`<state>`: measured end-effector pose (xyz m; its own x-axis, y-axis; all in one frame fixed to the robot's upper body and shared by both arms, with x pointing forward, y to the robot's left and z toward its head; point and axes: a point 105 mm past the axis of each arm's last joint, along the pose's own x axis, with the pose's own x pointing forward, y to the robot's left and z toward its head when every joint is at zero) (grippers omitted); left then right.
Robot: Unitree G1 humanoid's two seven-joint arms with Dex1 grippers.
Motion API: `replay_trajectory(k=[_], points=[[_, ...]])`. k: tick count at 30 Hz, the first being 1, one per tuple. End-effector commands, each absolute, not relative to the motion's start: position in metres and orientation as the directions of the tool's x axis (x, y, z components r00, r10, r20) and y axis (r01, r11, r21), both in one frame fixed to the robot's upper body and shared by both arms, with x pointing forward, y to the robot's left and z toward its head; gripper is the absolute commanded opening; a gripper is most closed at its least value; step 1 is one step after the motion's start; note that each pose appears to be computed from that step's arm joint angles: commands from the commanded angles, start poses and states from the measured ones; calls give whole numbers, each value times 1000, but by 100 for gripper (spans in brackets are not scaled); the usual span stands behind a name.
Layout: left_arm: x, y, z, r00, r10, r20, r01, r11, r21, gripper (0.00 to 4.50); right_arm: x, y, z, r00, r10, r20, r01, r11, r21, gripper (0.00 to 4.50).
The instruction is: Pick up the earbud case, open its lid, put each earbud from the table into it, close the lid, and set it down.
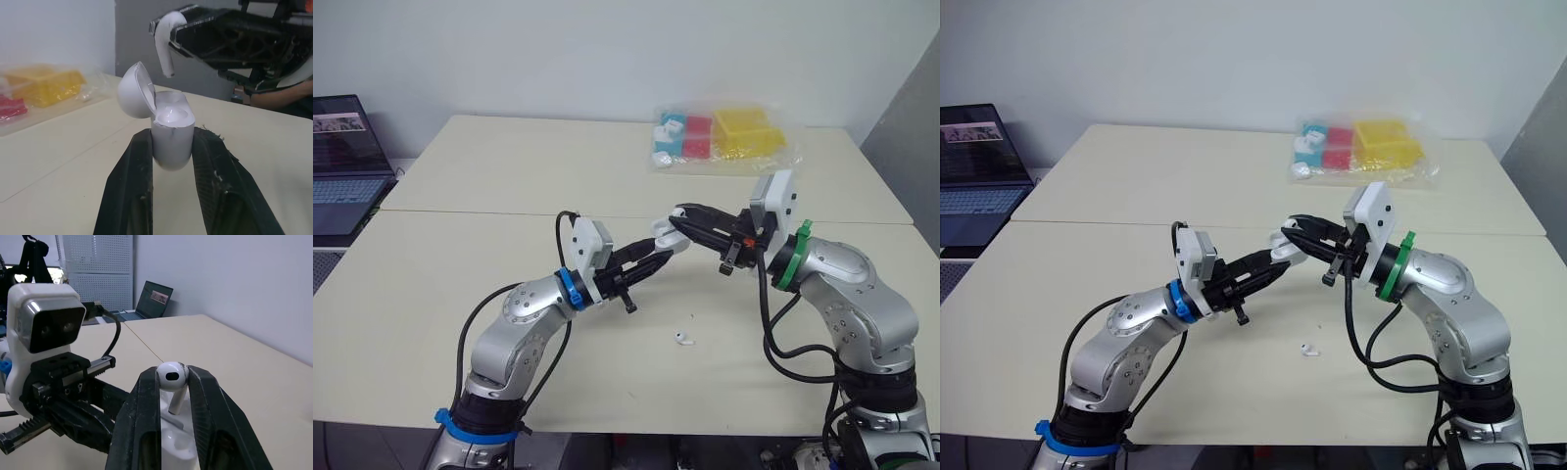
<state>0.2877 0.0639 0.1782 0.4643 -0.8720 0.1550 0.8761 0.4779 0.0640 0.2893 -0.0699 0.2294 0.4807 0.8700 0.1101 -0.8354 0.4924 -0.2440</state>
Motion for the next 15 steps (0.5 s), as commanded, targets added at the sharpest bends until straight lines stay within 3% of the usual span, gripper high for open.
replay_trajectory(k=[1,15], points=[[284,64,196,448,-870,206,875,474,99,78,288,-68,234,472,871,134,-823,490,-288,45],[284,65,196,444,-873,200,875,471,115,78,294,-73,220,496,863,98,-806,499,-318,45]])
